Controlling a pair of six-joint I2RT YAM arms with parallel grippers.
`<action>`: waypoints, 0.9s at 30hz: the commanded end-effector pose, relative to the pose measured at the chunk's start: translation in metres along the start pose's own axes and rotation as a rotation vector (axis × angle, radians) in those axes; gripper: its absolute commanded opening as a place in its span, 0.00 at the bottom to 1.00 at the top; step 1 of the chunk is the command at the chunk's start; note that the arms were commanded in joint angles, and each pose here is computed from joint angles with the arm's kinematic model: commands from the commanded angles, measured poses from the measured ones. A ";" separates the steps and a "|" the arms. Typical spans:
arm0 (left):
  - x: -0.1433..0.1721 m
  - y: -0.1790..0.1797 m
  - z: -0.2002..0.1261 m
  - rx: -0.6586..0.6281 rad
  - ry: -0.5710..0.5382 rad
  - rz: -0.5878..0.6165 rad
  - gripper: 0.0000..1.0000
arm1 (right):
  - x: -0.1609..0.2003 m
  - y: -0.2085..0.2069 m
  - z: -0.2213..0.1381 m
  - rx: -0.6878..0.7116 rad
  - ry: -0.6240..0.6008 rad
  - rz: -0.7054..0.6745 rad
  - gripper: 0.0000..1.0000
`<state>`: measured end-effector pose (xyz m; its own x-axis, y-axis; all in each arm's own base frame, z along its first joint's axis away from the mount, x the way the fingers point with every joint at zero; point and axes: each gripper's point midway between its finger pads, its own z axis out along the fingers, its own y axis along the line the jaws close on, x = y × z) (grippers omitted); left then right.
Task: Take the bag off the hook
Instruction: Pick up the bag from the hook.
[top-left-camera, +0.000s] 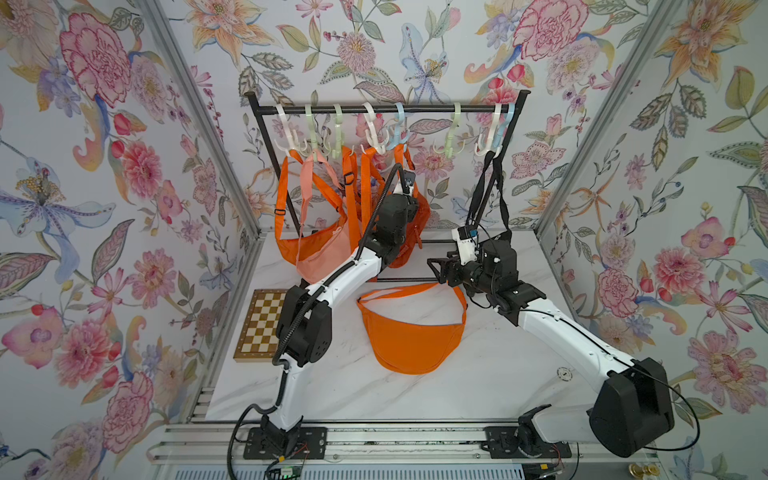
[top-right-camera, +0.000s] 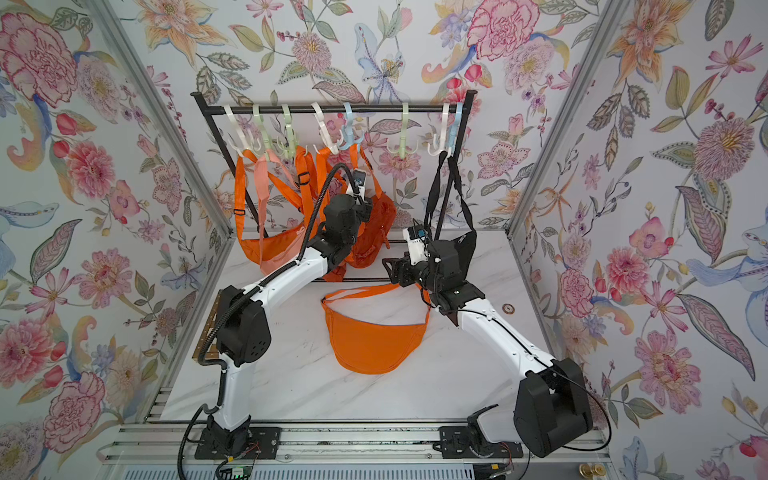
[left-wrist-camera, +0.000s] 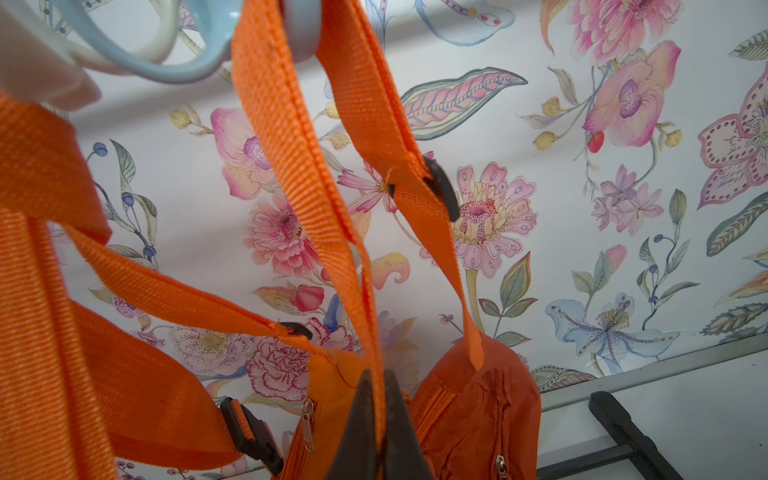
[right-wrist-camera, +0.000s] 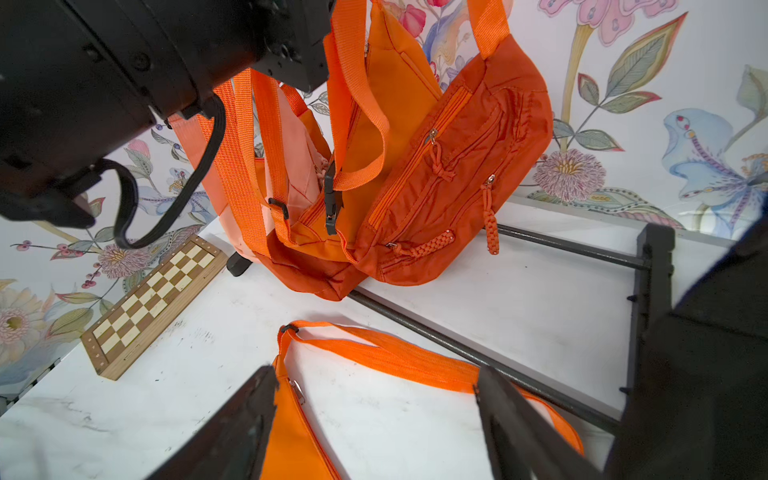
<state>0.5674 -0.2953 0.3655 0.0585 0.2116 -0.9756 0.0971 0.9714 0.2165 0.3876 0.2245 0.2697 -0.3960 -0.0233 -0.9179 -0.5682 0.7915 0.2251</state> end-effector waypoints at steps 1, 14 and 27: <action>-0.015 0.017 -0.011 -0.009 -0.015 0.028 0.00 | -0.014 0.000 0.006 -0.018 -0.037 -0.074 0.79; -0.037 0.040 -0.029 0.144 -0.044 -0.004 0.00 | -0.079 -0.013 0.075 -0.102 -0.163 -0.211 0.64; -0.049 0.037 -0.022 0.240 -0.045 -0.038 0.00 | -0.123 -0.035 0.139 -0.068 -0.288 -0.260 0.70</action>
<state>0.5478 -0.2621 0.4079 0.0746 0.1975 -0.9775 0.2943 0.9322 0.2108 0.5442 0.2841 0.3048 -0.1071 -0.0580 -0.9926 -0.6881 0.7249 0.0318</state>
